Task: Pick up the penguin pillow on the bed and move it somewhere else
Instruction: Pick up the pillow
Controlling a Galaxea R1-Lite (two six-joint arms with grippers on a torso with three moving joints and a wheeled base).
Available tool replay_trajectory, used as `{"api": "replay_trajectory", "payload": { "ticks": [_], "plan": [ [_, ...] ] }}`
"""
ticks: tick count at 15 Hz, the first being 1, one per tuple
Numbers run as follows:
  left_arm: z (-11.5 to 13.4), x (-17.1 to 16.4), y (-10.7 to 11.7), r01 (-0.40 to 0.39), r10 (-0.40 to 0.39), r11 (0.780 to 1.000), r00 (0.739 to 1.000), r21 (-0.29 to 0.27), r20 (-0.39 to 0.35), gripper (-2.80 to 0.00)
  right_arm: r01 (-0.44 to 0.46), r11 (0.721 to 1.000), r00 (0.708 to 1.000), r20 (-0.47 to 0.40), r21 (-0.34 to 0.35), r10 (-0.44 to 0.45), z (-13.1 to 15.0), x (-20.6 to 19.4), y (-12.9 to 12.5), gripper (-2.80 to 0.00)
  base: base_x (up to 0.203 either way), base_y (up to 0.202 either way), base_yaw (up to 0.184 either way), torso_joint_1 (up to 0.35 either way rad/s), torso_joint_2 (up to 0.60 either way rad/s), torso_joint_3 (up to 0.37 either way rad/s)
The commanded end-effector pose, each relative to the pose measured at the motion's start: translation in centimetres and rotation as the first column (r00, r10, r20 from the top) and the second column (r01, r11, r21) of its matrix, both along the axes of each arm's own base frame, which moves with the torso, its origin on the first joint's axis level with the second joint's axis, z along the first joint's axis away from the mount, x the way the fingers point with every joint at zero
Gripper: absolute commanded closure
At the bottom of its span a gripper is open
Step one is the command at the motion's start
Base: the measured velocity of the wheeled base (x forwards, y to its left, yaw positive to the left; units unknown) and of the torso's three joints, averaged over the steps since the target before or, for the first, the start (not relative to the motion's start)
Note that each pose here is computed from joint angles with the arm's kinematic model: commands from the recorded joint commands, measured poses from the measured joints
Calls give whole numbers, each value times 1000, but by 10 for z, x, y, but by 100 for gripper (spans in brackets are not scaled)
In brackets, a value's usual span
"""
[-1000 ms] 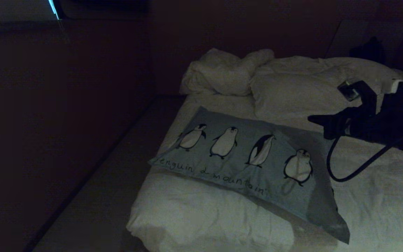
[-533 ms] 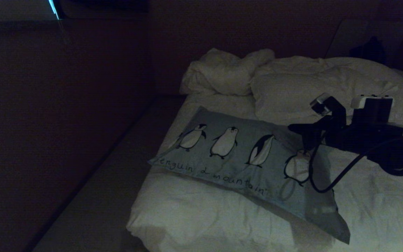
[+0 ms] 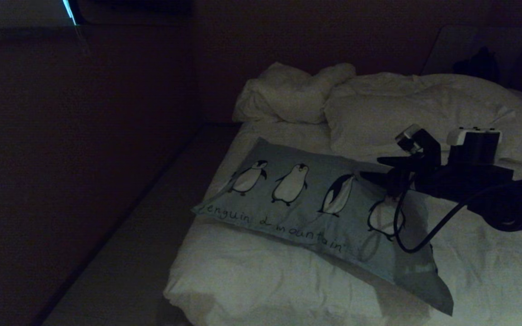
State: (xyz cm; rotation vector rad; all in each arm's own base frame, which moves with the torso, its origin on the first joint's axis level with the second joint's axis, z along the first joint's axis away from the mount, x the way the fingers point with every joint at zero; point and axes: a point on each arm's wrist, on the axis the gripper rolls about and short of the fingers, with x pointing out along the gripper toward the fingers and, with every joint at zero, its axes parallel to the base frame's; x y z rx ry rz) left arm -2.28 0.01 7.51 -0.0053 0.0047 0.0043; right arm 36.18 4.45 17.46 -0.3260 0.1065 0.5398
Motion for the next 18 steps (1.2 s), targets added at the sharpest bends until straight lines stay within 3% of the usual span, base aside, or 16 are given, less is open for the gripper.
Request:
{"api": "replay_trajectory", "payload": {
  "ticks": [1,5,11,18],
  "plan": [
    [0,0,0,1,-1,1000,1000,-1,-1,0,-43,999,999,-8,32,43,3,-4,4,-280,0,0,0,0,0,0],
    [0,0,0,0,0,1000,1000,-1,-1,0,-70,997,995,-64,41,72,-15,2,12,-280,0,0,0,0,0,0],
    [0,0,0,0,0,1000,1000,-1,-1,0,-119,993,973,-198,28,122,-66,14,34,-280,0,0,0,0,0,0],
    [0,0,0,0,0,1000,1000,-1,-1,0,-114,993,955,-276,7,112,-107,31,38,-280,0,0,0,0,0,0]
  ]
}}
